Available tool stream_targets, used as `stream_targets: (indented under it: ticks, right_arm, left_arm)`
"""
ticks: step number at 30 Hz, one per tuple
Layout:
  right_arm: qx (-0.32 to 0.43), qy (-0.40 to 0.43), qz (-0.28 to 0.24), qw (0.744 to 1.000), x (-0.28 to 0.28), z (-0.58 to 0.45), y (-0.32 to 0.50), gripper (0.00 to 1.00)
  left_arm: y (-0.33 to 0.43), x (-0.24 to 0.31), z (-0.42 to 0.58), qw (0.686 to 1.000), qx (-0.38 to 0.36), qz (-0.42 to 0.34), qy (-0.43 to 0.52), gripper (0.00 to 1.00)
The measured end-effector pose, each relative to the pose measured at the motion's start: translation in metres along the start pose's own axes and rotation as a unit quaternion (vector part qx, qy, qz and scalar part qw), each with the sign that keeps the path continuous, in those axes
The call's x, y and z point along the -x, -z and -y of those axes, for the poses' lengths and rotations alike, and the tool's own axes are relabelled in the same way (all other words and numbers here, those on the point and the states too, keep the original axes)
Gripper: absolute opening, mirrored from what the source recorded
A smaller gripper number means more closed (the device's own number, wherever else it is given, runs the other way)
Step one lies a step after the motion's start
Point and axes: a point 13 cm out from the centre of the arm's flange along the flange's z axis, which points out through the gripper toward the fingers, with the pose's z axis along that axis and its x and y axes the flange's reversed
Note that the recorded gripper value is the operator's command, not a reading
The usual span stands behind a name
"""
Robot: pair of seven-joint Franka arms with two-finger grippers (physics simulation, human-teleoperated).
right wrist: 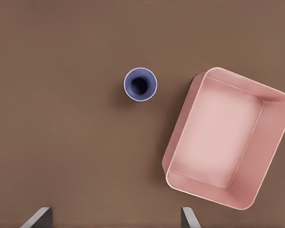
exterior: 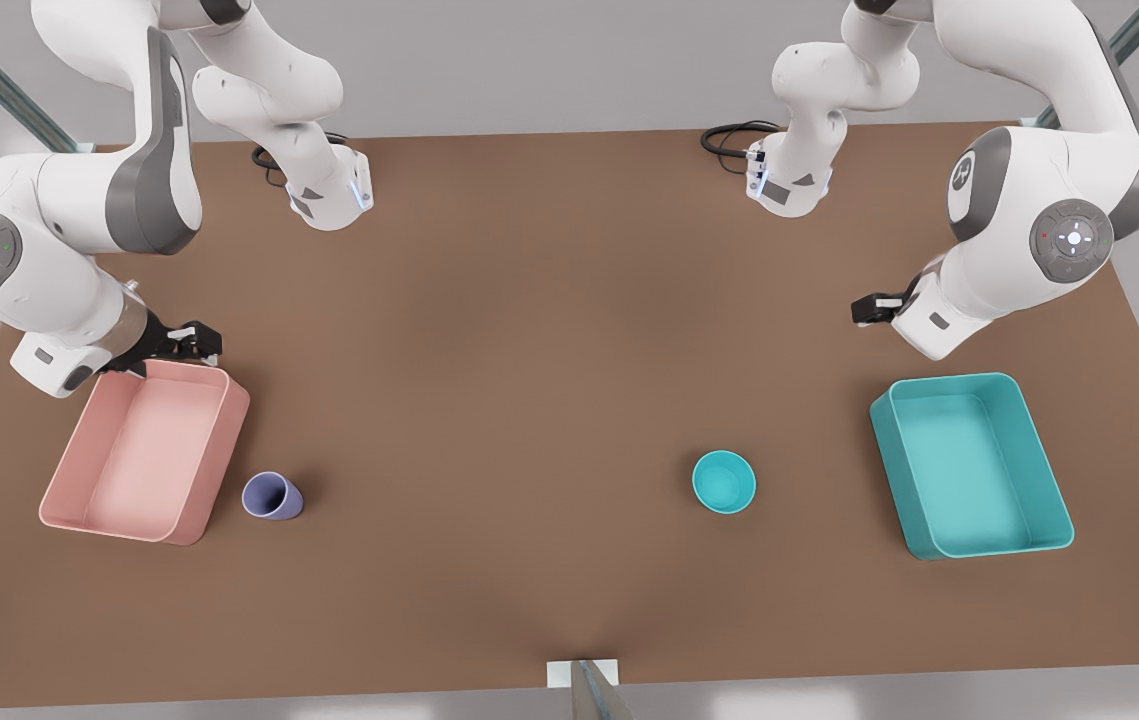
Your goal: Put the bowls and cups in different boxes
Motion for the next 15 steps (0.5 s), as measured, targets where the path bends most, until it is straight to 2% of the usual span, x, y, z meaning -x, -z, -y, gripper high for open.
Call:
stream_targets:
  ticks: [4,7,11,15]
  right_arm:
    - [0.001,0.001,0.0,1.0,0.0,0.0,-0.001,1.0]
    - [0.003,0.003,-0.011,1.0,0.016,0.001,-0.02,1.0]
    - [0.033,-0.021,-0.053,0.998,0.069,0.032,-0.113,1.0]
    - [0.051,-0.04,-0.064,0.996,0.106,0.055,-0.227,1.0]
  left_arm:
    - [-0.012,0.015,0.007,1.0,0.001,-0.009,-0.003,1.0]
    - [-0.071,0.093,0.052,0.999,-0.003,-0.027,-0.028,1.0]
    - [-0.21,0.173,0.088,0.998,-0.027,-0.046,-0.031,1.0]
    - [-0.246,0.212,0.087,0.999,-0.048,-0.006,-0.015,1.0]
